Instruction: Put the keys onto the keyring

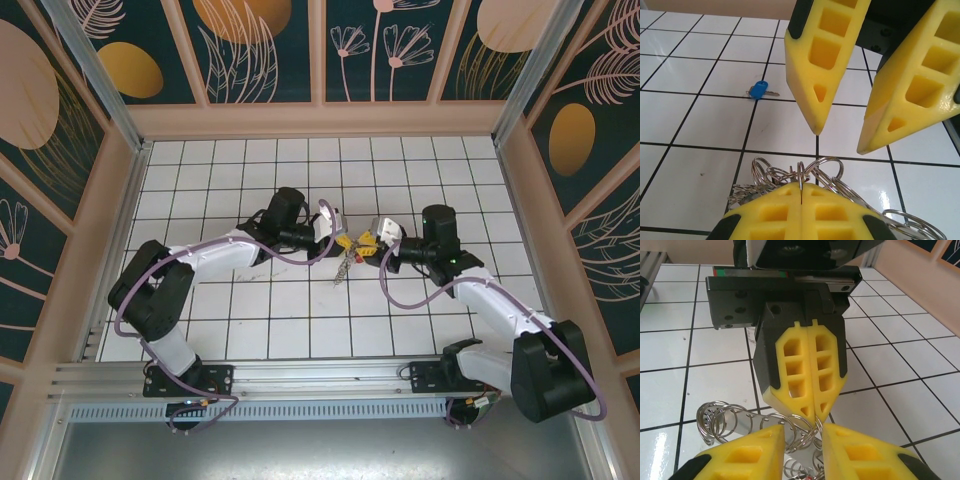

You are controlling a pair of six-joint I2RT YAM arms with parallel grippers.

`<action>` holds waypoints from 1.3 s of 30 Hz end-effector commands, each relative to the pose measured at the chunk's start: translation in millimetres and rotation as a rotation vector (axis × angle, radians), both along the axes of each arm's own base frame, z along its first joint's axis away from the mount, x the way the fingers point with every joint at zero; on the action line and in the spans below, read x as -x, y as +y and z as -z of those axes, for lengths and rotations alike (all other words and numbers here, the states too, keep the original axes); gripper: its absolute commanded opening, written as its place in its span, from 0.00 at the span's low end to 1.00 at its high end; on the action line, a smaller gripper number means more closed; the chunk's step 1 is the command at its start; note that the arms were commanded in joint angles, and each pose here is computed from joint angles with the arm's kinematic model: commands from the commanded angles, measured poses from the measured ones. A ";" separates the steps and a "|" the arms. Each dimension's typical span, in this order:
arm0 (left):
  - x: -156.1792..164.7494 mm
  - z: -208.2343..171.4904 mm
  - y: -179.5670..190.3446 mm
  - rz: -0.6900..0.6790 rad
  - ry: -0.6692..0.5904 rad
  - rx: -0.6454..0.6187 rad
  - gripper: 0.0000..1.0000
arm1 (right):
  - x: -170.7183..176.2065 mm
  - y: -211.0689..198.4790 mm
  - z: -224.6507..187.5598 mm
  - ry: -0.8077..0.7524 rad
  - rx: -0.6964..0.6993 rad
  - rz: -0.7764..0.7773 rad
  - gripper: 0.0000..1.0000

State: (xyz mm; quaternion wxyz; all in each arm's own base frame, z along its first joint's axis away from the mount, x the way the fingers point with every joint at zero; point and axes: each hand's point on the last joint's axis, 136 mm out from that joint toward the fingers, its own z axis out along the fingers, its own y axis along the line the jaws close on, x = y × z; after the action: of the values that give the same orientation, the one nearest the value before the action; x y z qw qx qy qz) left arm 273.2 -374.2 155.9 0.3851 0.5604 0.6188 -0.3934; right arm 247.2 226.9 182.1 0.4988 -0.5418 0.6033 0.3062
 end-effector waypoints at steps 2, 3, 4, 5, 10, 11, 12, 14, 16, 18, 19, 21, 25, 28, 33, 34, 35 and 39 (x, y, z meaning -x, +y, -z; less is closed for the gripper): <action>2.4 -15.7 -5.4 0.032 -0.003 0.044 0.00 | 0.8 8.5 -5.7 0.014 -0.025 -0.044 0.27; 1.8 -15.9 -5.1 0.030 -0.003 0.043 0.00 | -0.6 8.5 -2.7 0.018 -0.016 -0.036 0.27; 1.9 -15.8 -4.8 0.029 -0.005 0.043 0.00 | -2.1 8.1 -0.2 0.020 -0.007 -0.025 0.27; 1.8 -16.0 -4.5 0.028 -0.004 0.043 0.00 | -1.1 8.5 0.6 0.018 -0.005 -0.026 0.28; 2.6 -17.7 -4.4 0.029 -0.009 0.048 0.00 | 0.7 9.9 3.4 0.037 -0.009 -0.033 0.36; 1.9 -18.5 -4.3 0.027 -0.011 0.049 0.00 | 0.1 10.1 5.0 0.045 -0.008 -0.031 0.34; 1.4 -18.5 -4.2 0.025 -0.012 0.048 0.00 | 0.6 10.7 6.5 0.051 -0.006 -0.034 0.31; 0.4 -20.4 -4.6 0.018 -0.018 0.050 0.00 | 1.7 12.2 10.4 0.064 0.001 -0.038 0.30; -0.6 -21.2 -4.5 0.011 -0.018 0.050 0.00 | 3.8 13.4 13.3 0.063 0.012 -0.041 0.28; -1.7 -21.1 -4.2 0.003 -0.013 0.048 0.00 | 5.1 13.6 13.7 0.055 0.012 -0.041 0.27; -2.6 -20.8 -3.8 -0.003 -0.014 0.045 0.00 | 6.1 13.8 13.5 0.052 0.011 -0.043 0.23; -5.3 -19.2 -2.9 -0.019 -0.012 0.036 0.00 | 7.6 12.9 15.8 0.049 0.020 -0.046 0.20; -6.4 -18.7 -3.5 -0.029 0.009 0.034 0.00 | 11.5 10.2 19.8 0.031 0.043 -0.049 0.15; -6.2 -18.5 -4.8 -0.027 0.029 0.033 0.00 | 20.4 10.3 22.2 0.032 0.047 -0.088 0.12; -8.7 -19.0 -7.0 -0.033 0.043 0.032 0.00 | 30.3 11.4 26.0 0.068 0.048 -0.135 0.15; -8.8 -20.8 -7.2 -0.030 0.042 0.037 0.00 | 32.4 12.2 26.1 0.074 0.044 -0.148 0.15; -8.9 -21.8 -7.5 -0.031 0.046 0.038 0.00 | 34.0 12.7 25.7 0.076 0.040 -0.158 0.16; -7.1 -21.3 -7.5 -0.013 0.033 0.028 0.00 | 38.0 13.2 23.5 0.084 0.034 -0.181 0.19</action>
State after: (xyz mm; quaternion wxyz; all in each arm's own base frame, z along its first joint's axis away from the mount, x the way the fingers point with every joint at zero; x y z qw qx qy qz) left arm 270.5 -372.4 154.0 0.3531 0.5384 0.6466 -0.4090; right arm 240.1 233.0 161.8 0.4731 -0.5690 0.6003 0.3033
